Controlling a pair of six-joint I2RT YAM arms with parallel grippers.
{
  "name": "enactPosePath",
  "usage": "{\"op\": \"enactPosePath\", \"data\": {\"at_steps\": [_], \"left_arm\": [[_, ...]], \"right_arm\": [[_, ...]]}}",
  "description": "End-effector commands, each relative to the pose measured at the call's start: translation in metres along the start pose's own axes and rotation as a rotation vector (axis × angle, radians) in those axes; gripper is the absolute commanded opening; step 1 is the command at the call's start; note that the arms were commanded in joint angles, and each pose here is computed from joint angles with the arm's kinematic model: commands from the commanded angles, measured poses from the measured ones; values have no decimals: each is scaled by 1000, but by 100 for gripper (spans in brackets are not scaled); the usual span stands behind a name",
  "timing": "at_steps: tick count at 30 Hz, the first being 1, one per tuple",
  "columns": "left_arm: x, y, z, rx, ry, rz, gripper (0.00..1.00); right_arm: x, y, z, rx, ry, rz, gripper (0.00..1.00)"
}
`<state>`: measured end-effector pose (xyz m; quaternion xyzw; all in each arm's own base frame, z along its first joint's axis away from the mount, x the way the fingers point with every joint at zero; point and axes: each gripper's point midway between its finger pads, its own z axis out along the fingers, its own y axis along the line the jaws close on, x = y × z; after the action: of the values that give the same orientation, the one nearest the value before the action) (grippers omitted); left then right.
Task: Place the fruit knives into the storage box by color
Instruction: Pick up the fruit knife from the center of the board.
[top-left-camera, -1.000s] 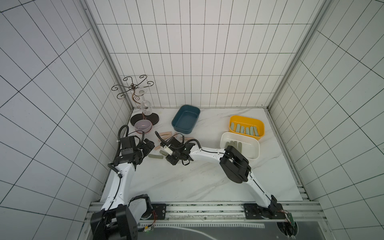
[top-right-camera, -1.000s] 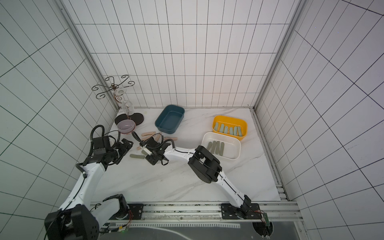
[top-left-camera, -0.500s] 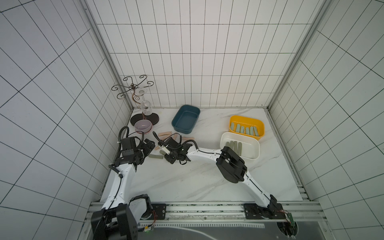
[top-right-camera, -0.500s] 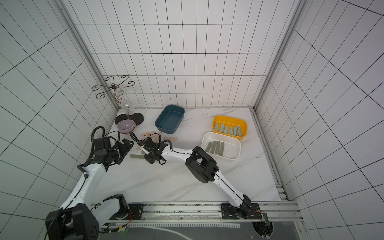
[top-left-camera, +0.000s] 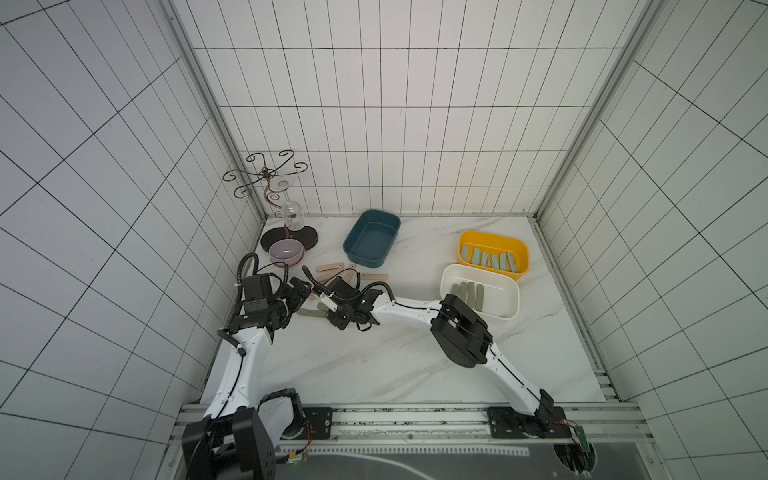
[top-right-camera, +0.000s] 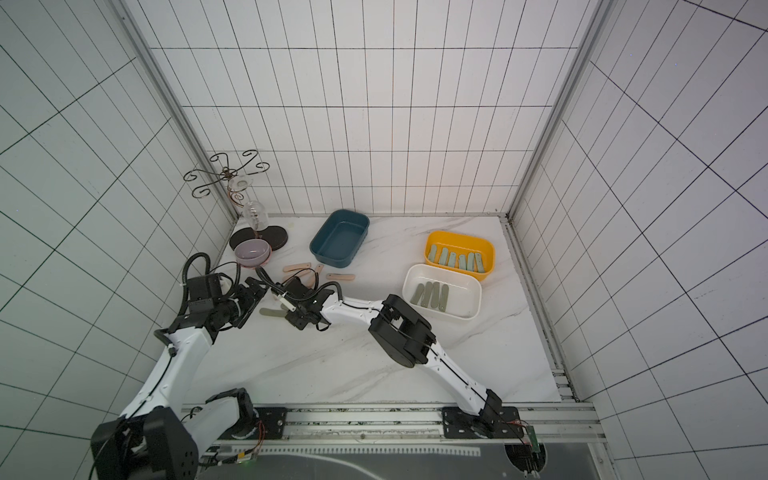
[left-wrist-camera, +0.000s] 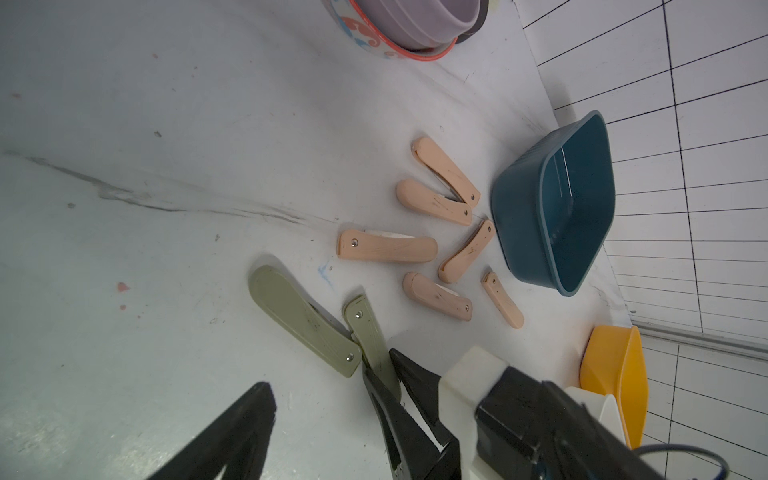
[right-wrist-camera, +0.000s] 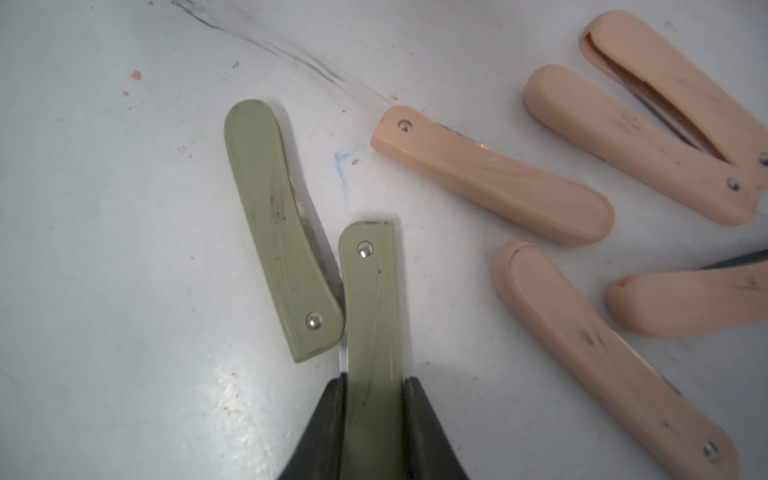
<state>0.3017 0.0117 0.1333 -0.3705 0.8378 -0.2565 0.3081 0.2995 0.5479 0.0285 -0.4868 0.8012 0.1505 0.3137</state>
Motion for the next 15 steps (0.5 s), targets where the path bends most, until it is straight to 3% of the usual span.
{"op": "enactPosePath", "data": {"at_steps": [1,15], "left_arm": [[-1,-2,1,25,-4,9,97],[-3,-17,-6,75,-2,21,97]], "right_arm": [[4,8,0,-21,33,-24,23],[-2,-7,-46,27,-10,-7,18]]}}
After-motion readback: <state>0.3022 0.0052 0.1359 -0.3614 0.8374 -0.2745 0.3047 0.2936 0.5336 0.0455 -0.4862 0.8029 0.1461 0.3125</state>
